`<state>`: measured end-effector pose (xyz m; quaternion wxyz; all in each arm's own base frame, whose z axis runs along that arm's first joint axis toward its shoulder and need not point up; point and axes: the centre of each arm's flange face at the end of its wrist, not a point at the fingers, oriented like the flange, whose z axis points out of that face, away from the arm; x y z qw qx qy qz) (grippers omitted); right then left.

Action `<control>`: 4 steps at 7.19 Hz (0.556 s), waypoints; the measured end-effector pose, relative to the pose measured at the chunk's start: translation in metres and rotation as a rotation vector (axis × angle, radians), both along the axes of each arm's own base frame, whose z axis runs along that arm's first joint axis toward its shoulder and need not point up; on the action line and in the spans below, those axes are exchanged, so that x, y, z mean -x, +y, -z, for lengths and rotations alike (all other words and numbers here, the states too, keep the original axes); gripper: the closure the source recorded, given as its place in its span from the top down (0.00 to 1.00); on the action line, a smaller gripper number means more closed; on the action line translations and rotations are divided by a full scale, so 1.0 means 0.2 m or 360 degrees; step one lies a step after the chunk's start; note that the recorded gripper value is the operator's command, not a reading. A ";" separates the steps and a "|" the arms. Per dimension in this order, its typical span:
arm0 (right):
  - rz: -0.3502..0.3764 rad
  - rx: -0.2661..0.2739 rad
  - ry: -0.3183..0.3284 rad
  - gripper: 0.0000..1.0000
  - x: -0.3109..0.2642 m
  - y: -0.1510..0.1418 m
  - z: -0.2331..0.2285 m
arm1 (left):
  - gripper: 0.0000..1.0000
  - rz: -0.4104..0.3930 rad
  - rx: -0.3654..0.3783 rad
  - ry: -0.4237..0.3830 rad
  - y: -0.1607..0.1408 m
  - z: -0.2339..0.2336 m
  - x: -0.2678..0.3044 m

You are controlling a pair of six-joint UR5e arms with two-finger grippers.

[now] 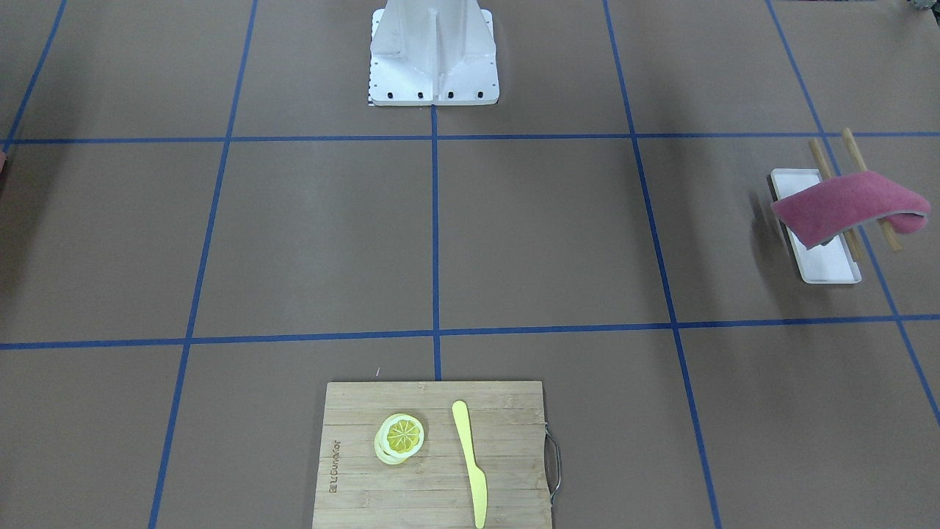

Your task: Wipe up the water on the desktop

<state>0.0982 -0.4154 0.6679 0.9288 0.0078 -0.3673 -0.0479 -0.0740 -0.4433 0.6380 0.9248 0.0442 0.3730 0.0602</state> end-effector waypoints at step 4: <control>-0.0001 -0.0010 0.0003 1.00 0.00 0.00 0.02 | 0.98 0.0001 -0.0010 0.0000 0.00 0.01 0.00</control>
